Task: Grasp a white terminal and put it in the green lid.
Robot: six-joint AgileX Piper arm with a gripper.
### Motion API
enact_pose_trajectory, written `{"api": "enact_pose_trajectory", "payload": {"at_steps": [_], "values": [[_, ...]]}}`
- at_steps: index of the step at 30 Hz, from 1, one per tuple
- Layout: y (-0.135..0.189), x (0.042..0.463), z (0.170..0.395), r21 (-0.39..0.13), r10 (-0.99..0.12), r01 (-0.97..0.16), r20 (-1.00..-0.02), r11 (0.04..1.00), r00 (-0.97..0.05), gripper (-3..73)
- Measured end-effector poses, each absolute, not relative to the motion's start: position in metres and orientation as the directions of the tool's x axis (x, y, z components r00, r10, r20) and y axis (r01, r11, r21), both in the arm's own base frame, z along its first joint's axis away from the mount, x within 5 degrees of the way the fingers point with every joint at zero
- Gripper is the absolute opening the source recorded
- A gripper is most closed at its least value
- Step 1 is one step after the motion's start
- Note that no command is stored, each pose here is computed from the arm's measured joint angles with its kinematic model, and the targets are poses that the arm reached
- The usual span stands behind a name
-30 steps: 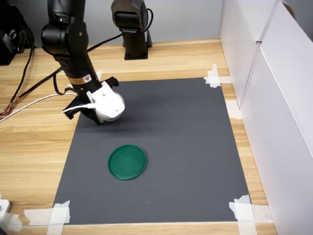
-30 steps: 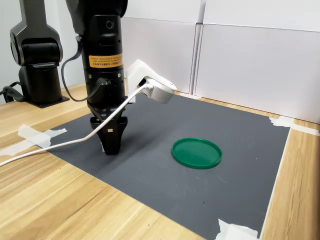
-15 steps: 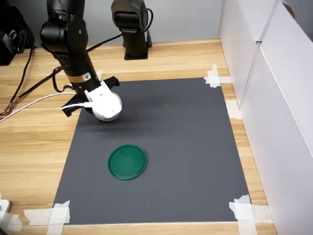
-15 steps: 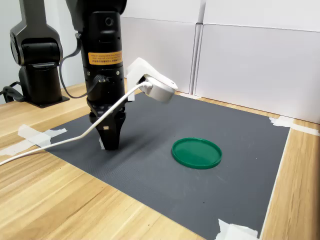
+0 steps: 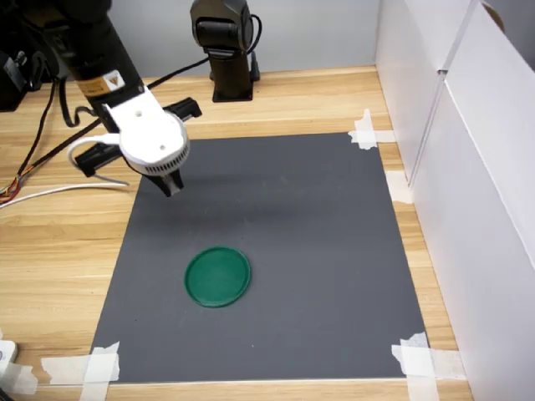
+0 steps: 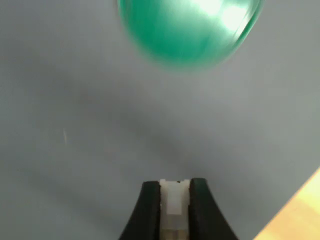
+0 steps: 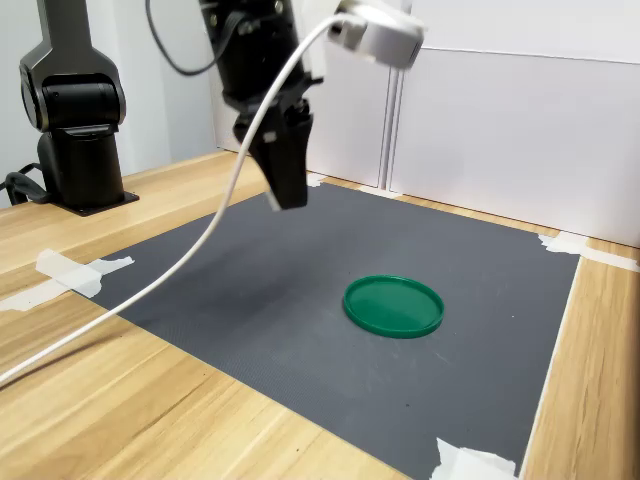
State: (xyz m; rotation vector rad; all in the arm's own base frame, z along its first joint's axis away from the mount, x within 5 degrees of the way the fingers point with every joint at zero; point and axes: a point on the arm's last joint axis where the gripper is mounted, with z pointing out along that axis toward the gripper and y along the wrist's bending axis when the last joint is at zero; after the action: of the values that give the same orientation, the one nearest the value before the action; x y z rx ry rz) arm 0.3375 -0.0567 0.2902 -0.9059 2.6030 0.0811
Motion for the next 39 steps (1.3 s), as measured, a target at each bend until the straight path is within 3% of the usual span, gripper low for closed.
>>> {"api": "enact_pose_trajectory", "payload": {"at_steps": [4,7,21,27,34,39], "values": [[-0.051,0.353,0.311,-0.113,-0.595,-0.609,-0.414,0.785,-0.689,9.2],[-0.039,0.367,0.311,-0.135,-0.622,-0.626,-0.392,0.768,-0.678,9.2],[0.010,0.413,0.248,-0.080,-0.716,-0.721,-0.231,0.689,-0.659,9.2],[0.006,0.422,0.223,-0.117,-0.718,-0.709,-0.147,0.696,-0.680,9.2],[0.005,0.427,0.211,-0.131,-0.741,-0.729,-0.130,0.672,-0.659,9.6],[0.005,0.428,0.212,-0.129,-0.748,-0.737,-0.140,0.663,-0.648,18.6]]}}
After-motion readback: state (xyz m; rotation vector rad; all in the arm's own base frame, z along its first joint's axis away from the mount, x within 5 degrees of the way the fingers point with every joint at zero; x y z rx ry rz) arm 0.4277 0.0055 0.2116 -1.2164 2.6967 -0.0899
